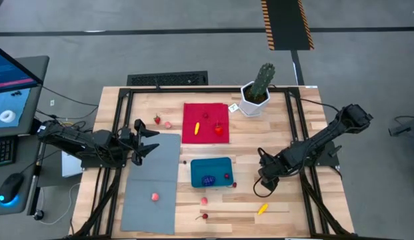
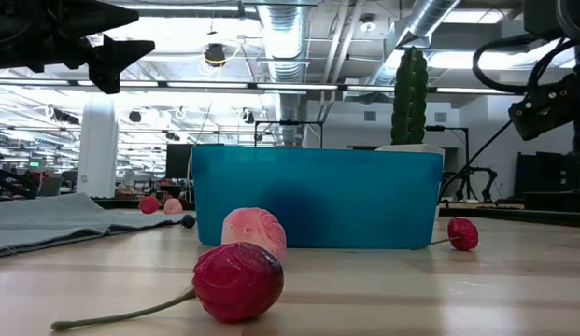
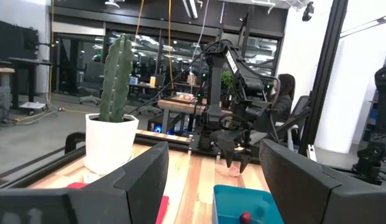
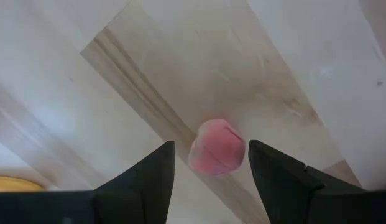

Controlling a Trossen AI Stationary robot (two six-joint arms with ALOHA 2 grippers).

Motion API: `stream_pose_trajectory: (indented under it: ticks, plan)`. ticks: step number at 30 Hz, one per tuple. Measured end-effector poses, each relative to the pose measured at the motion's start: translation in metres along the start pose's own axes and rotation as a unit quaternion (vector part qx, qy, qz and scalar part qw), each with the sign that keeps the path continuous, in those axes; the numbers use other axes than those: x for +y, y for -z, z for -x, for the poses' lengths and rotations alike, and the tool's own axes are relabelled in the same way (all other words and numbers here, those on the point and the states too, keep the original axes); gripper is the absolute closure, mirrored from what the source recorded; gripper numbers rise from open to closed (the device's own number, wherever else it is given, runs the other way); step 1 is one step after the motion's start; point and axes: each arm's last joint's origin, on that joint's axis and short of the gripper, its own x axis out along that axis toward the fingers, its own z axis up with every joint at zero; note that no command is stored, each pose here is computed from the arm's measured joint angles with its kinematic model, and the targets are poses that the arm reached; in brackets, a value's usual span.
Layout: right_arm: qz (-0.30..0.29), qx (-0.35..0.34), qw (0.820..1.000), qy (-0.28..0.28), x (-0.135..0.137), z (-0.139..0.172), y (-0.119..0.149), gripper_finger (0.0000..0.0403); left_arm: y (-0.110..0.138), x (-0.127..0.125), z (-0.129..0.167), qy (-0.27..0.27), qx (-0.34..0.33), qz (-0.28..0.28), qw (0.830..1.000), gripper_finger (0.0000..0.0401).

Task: Pick and placing Produce into tupperware
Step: Put the peach into the blue bin

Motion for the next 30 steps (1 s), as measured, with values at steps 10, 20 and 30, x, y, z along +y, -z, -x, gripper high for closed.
stream_pose_trajectory:
  ticks: [10, 20, 30]
  plan:
    - [-0.023, 0.002, 1.000, 0.002, -0.0024, -0.0032, 0.0005, 0.0174, 0.0000, 0.0000, 0.0000, 0.000, 0.000, 0.001, 1.000, 0.0159]
    - [-0.026, 0.012, 1.000, 0.011, -0.0061, -0.0079, 0.0039, 0.0244, 0.0000, 0.0000, 0.0000, 0.000, 0.000, 0.004, 1.000, 0.0159]
    - [0.032, -0.019, 0.999, -0.030, 0.0006, -0.0067, -0.0031, 0.0273, 0.0000, 0.0000, 0.0000, 0.000, 0.000, 0.004, 1.000, 0.0159]
